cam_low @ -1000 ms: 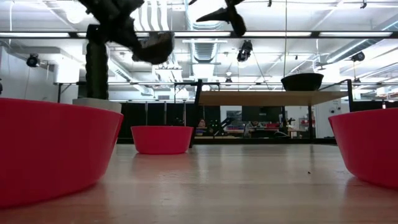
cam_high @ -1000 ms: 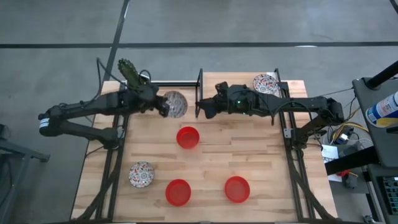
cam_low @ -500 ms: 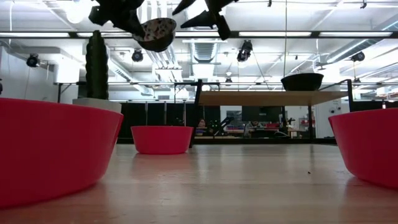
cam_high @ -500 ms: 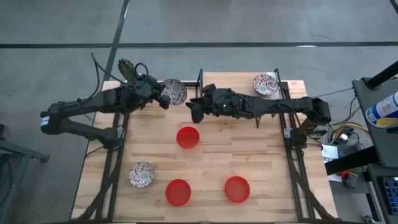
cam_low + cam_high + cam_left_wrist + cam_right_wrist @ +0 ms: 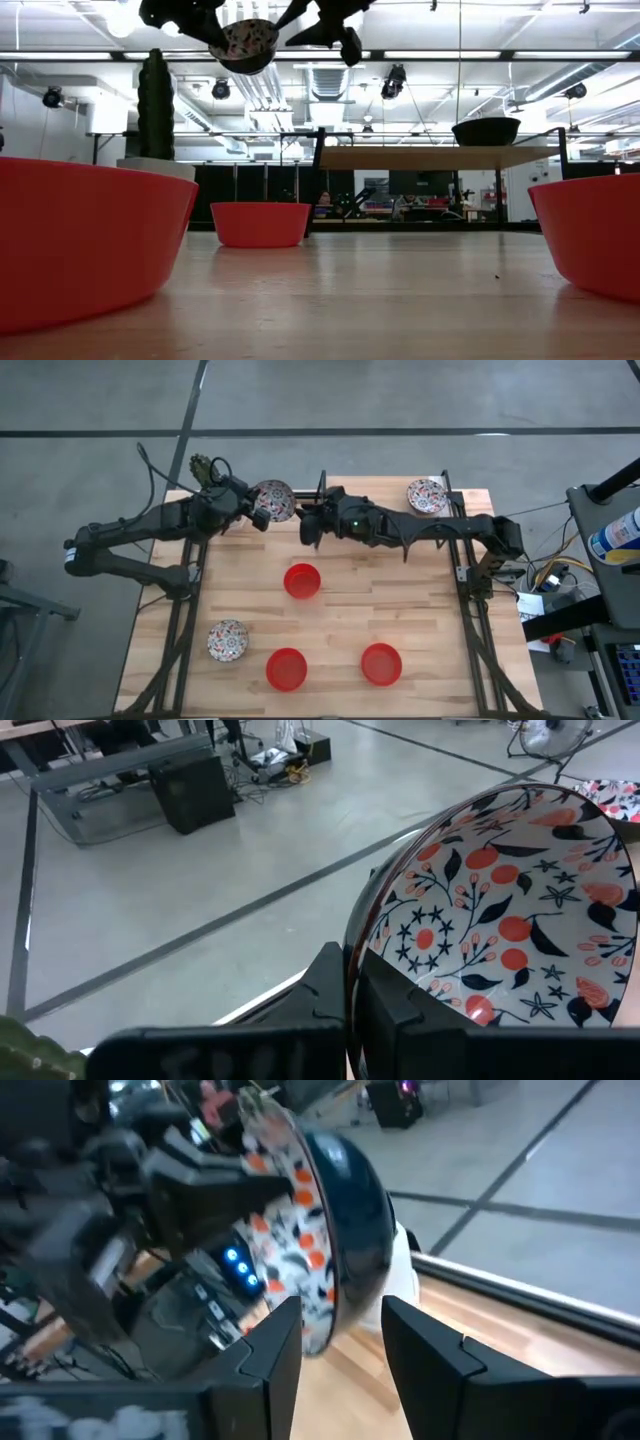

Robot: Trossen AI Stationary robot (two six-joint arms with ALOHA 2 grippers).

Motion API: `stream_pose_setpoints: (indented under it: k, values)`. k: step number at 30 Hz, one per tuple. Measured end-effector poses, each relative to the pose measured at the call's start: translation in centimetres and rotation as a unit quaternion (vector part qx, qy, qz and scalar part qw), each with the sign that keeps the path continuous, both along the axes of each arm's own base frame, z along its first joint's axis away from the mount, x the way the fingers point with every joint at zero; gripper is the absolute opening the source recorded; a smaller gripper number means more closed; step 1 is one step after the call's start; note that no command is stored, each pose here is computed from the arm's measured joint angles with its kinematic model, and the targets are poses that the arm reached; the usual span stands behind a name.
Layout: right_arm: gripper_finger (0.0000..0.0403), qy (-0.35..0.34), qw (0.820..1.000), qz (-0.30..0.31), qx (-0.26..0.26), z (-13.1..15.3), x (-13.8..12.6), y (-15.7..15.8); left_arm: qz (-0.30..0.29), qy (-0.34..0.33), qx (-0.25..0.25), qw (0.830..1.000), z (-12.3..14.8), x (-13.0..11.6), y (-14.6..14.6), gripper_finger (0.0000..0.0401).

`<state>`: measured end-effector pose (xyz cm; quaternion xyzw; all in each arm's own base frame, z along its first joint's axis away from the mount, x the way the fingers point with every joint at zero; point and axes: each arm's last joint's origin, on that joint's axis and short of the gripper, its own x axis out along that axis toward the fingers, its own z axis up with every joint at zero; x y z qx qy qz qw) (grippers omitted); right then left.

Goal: Pick & Place Mini bowls
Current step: Stack the top white bowl on the white bowl on the shelf

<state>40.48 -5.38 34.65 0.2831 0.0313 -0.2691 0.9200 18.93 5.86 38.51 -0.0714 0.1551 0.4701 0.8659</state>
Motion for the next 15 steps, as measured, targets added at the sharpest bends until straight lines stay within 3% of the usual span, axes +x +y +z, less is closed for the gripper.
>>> stream_pose_setpoints:
  k: [15]
  values:
    - [0.0123, -0.032, 0.999, -0.02, -0.009, 0.6, -0.1, -1.8, -0.007, -0.008, -0.003, 1.0, 0.1, 0.8, 0.1, 0.0005]
